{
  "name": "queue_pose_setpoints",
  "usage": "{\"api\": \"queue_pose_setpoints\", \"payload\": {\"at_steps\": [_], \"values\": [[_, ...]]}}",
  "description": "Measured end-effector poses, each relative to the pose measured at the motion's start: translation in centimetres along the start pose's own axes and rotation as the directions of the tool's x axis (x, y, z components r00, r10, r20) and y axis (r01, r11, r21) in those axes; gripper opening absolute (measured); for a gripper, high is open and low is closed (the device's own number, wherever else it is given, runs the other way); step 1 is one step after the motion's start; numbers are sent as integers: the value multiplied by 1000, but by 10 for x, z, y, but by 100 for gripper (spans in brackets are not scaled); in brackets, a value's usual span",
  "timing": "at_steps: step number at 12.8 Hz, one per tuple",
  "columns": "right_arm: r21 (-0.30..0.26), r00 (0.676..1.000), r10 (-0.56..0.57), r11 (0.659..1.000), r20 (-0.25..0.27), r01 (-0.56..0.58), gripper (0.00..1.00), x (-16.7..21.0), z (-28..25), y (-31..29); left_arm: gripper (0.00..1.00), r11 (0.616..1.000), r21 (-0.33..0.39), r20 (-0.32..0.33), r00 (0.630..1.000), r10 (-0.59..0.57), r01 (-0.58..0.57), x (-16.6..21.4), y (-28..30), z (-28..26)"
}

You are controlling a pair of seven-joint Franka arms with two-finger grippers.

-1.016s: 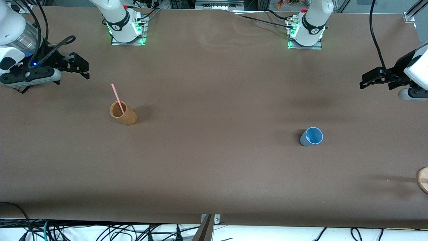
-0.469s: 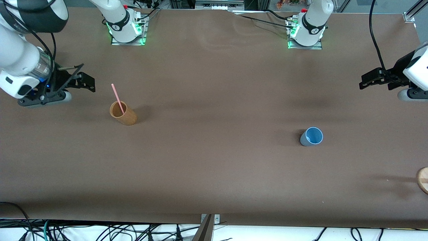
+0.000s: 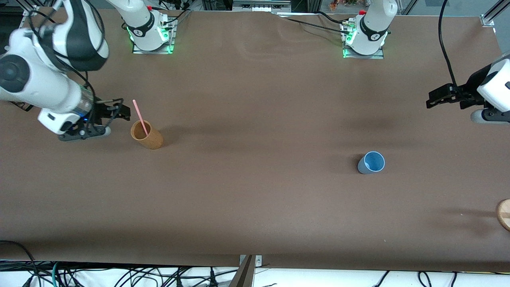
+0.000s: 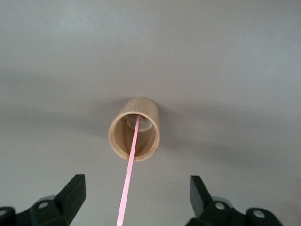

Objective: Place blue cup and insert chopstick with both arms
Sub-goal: 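Move the right gripper toward the wooden cup while the left gripper reaches the blue cup, then grasp the pink chopstick with the right gripper while the left gripper grasps the cup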

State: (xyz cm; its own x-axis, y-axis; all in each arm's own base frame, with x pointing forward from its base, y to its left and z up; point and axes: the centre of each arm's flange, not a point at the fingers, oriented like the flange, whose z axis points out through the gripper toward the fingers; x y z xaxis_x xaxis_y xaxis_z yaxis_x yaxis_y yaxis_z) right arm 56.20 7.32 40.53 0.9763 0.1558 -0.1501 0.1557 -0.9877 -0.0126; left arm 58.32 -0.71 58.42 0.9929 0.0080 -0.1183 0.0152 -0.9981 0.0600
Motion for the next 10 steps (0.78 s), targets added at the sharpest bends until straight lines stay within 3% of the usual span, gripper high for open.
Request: {"api": "queue_pose_setpoints", "payload": {"at_steps": [4,5,6,7,8,10], "values": [[-3,998,38,999,54,-37,92,-13,47,-12,100,999,35,55,998,11,-13,46,4,71],[-4,997,42,999,60,-41,84,-14,49,-15,100,999,38,70,997,14,-17,60,6,98],[-5,997,42,999,67,-41,84,-16,53,-16,100,999,34,87,996,17,-20,75,8,129],[-5,996,42,999,78,-42,74,-17,58,-16,100,1000,15,102,995,18,-20,87,12,158],[-5,995,43,999,90,-42,70,-18,65,-16,100,1000,-9,110,994,19,-19,97,18,184],[-5,993,43,999,109,-43,69,-19,79,-16,100,1000,-29,107,994,-6,9,109,38,219]]}}
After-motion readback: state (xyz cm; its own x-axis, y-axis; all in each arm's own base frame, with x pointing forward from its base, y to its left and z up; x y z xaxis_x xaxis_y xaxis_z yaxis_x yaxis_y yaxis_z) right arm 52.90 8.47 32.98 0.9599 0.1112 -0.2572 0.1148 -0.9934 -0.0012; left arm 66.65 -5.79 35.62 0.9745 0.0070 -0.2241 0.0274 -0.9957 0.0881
